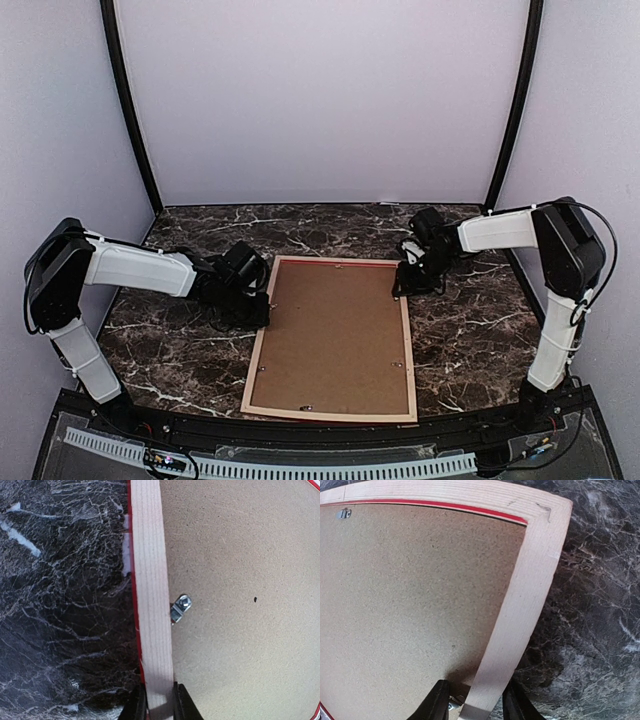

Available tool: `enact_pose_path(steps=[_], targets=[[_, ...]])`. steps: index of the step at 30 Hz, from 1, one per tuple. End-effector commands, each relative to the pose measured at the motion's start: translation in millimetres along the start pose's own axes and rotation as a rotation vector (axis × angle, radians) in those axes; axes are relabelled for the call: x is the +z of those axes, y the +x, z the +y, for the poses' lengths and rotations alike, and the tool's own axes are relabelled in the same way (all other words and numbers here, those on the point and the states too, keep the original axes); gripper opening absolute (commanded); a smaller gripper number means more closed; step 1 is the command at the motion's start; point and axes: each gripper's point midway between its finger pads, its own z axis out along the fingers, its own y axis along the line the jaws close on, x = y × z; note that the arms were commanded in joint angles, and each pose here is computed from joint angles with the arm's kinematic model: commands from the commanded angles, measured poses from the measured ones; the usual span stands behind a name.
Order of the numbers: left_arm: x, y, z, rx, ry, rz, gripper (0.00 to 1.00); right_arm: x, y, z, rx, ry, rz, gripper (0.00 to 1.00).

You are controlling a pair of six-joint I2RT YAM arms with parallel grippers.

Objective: Put the photo into the frame
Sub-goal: Press the fastener onto the backboard.

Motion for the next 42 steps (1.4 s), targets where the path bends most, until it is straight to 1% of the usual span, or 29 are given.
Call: enact_pose_path(steps=[1,12,15,21,26,30,37,40,42], targets=[[6,26,7,0.019,-0.016,0.096,0.01,10,30,-10,0.004,0.059,0.115,0.34],[6,27,9,0.017,-0.023,0.097,0.01,10,39,-6,-0.071,-0.006,0.166,0.28],[6,27,9,0.016,-0.024,0.098,0.01,9,44,-3,-0.109,-0.028,0.189,0.27],[6,27,8,0.016,-0.023,0.1,0.01,7,56,-8,-0.177,-0.015,0.244,0.27],[6,27,9,0.015,-0.027,0.1,0.01,7,52,-14,-0.173,-0.009,0.233,0.28],[6,28,10,0.016,-0.029,0.101,0.01,3,40,-14,-0.129,-0.033,0.19,0.34],[5,27,10,0.014,-0.031,0.098,0.01,-16,11,-2,-0.003,-0.158,0.048,0.45],[5,27,10,0.014,-0.03,0.095,0.01,-22,6,-1,0.036,-0.164,0.009,0.51],[5,27,10,0.012,-0.029,0.093,0.01,-25,8,-7,0.068,-0.133,-0.002,0.53]])
